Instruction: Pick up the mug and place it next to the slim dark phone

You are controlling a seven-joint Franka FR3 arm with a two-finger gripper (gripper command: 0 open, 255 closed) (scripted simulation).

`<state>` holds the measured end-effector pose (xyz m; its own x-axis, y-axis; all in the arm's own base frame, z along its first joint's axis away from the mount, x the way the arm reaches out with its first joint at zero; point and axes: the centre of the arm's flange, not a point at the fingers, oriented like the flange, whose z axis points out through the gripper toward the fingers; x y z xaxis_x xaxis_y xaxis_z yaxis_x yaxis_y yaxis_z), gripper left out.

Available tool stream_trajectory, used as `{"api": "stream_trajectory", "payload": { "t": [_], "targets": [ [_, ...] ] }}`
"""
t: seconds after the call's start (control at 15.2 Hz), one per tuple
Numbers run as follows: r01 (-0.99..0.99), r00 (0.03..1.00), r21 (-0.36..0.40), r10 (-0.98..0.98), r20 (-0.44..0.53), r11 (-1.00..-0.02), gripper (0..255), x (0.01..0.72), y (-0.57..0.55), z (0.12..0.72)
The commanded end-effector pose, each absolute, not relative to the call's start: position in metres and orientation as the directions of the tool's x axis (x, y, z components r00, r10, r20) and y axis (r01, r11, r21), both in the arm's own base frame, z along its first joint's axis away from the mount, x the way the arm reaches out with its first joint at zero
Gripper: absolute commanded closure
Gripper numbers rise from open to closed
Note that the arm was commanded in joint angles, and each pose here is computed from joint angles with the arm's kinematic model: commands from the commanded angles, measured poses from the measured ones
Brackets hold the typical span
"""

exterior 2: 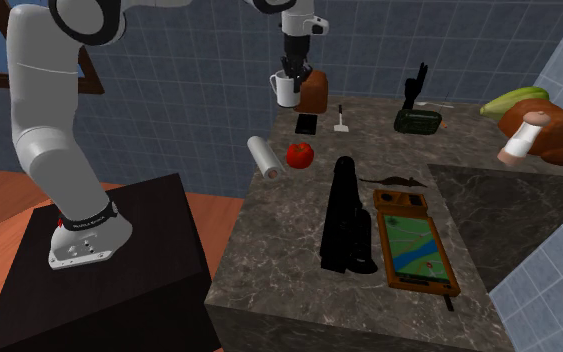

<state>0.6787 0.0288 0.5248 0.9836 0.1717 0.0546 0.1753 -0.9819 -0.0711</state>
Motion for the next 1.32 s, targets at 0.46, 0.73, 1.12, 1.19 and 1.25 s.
{"api": "stream_trajectory", "payload": {
  "t": [0.46,0.73,1.12,1.19,1.25],
  "targets": [
    [0.174,0.984,-0.072,0.171,0.055,-0.982,255,0.709,0.112,0.513],
    [0.174,0.984,-0.072,0.171,0.055,-0.982,255,0.709,0.112,0.492],
    [0.174,0.984,-0.072,0.171,0.055,-0.982,255,0.709,0.112,0.46],
    [0.174,0.984,-0.072,0.171,0.055,-0.982,255,0.709,0.112,0.455],
    [0.174,0.984,-0.072,0.171,0.055,-0.982,255,0.709,0.112,0.45]
  ]
}}
